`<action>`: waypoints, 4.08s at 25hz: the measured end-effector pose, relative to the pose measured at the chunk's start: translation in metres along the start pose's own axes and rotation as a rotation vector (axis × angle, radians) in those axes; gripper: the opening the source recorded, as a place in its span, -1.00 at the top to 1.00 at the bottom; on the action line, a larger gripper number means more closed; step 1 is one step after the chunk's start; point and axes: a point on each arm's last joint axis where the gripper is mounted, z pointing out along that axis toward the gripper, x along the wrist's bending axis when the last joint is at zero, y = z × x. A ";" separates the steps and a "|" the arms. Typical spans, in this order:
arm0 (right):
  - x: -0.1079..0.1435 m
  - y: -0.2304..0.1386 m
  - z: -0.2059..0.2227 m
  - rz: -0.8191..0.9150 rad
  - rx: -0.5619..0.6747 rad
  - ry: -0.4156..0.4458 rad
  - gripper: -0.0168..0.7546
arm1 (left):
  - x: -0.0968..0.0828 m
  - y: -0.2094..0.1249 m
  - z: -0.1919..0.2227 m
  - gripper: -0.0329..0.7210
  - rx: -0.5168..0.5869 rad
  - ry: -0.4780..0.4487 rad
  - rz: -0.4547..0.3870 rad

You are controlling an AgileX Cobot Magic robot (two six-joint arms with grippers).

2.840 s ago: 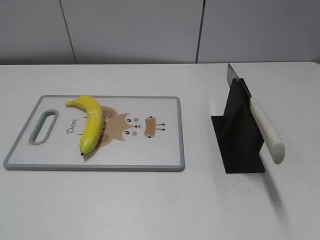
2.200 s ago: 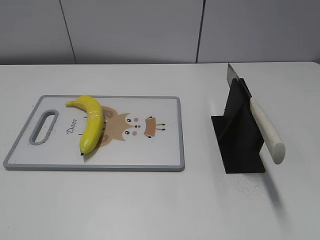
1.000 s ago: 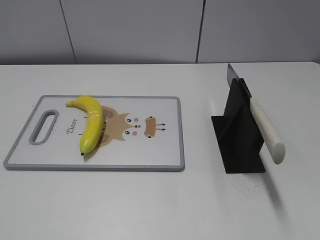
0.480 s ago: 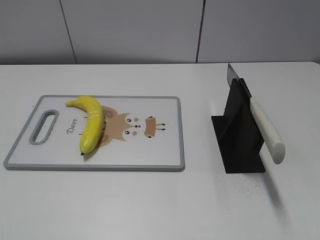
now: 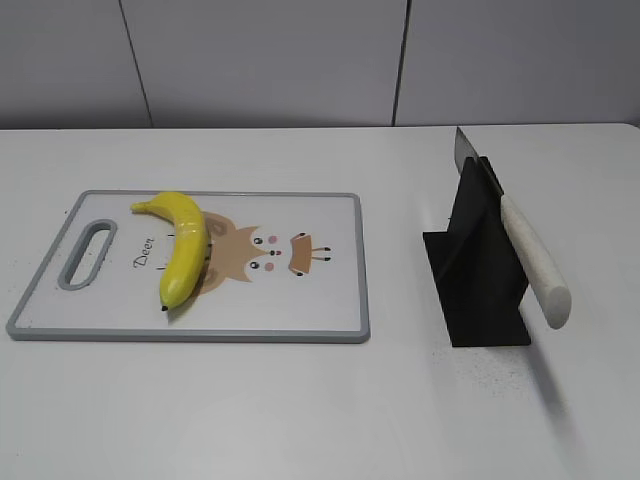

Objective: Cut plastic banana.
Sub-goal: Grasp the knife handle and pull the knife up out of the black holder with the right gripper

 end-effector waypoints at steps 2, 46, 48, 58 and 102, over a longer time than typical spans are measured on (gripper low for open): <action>0.000 0.015 0.004 0.003 0.028 0.005 -0.57 | 0.000 0.000 0.000 -0.66 0.000 0.000 0.000; 0.090 0.112 0.187 -0.029 0.596 0.033 -0.21 | 0.000 0.000 0.000 -0.64 0.000 0.000 0.000; 0.091 0.112 0.197 -0.022 0.601 0.029 -0.21 | 0.000 0.000 0.000 -0.64 0.000 0.000 0.000; 0.095 0.107 0.222 -0.007 0.636 0.027 -0.19 | 0.000 0.000 0.000 -0.63 0.000 0.000 0.000; 0.095 0.099 0.233 0.014 0.717 -0.007 0.48 | 0.000 0.000 0.000 -0.61 0.000 0.000 0.000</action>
